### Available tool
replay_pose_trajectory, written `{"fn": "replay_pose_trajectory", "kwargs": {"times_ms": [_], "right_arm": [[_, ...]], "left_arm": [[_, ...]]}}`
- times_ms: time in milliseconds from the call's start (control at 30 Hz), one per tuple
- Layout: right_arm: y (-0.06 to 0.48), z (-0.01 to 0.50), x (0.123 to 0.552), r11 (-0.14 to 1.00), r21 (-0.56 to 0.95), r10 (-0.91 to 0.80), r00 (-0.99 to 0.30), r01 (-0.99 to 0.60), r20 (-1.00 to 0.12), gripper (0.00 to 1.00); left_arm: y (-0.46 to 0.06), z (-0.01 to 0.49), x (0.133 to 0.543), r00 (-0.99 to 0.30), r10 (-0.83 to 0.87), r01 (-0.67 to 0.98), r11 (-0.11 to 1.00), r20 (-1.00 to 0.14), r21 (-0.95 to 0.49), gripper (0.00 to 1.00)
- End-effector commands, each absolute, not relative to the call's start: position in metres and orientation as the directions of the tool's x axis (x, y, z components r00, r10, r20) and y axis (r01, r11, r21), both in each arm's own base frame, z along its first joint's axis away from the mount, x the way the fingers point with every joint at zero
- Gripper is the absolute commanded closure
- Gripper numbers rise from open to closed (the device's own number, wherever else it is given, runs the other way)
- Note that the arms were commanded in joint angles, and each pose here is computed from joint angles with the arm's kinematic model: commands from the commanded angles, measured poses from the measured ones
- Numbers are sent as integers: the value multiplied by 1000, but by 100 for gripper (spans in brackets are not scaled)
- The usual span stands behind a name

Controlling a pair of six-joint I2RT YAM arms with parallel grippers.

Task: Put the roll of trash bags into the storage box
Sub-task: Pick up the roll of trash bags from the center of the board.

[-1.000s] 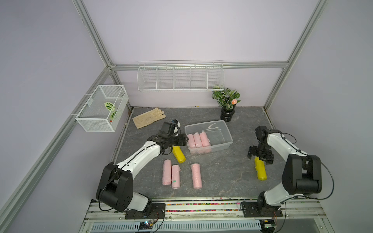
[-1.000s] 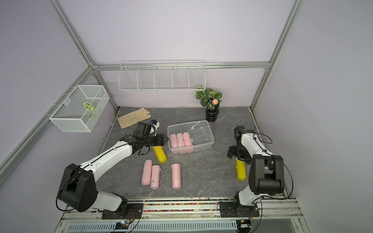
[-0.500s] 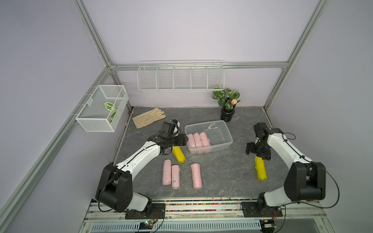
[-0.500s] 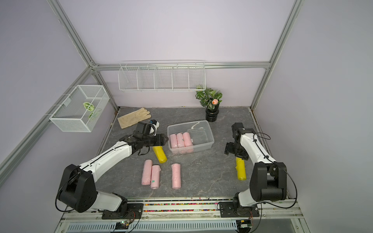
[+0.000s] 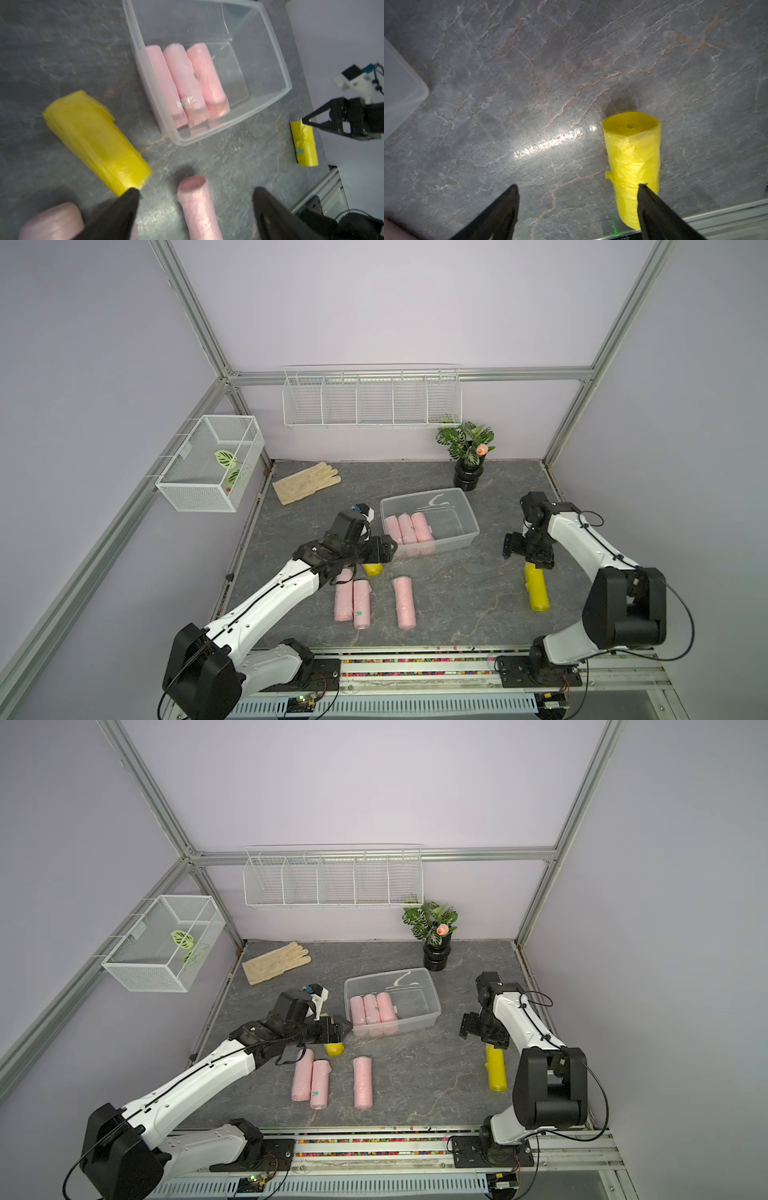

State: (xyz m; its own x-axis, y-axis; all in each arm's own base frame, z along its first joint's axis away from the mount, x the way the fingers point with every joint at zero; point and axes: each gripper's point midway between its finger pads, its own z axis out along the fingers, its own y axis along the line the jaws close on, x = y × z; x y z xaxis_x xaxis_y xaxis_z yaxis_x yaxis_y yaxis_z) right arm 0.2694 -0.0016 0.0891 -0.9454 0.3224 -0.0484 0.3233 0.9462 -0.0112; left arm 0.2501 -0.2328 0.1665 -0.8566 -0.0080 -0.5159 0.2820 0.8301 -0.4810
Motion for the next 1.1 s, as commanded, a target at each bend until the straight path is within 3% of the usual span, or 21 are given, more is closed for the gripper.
{"fn": "replay_pose_trajectory", "kwargs": {"times_ms": [0, 467, 733, 1067], "right_arm": [[5, 94, 279, 957, 19, 290, -955, 289, -66, 10], [20, 105, 286, 970, 70, 241, -964, 234, -112, 10], [20, 108, 284, 970, 73, 241, -962, 234, -124, 10], [20, 105, 284, 971, 68, 237, -965, 231, -115, 10]], "left_arm": [[-226, 145, 223, -916, -18, 186, 866, -402, -463, 0], [-237, 95, 185, -990, -17, 51, 885, -143, -462, 0], [-252, 79, 179, -994, 39, 76, 914, -99, -398, 8], [-274, 63, 177, -992, 105, 122, 931, -69, -343, 8]]}}
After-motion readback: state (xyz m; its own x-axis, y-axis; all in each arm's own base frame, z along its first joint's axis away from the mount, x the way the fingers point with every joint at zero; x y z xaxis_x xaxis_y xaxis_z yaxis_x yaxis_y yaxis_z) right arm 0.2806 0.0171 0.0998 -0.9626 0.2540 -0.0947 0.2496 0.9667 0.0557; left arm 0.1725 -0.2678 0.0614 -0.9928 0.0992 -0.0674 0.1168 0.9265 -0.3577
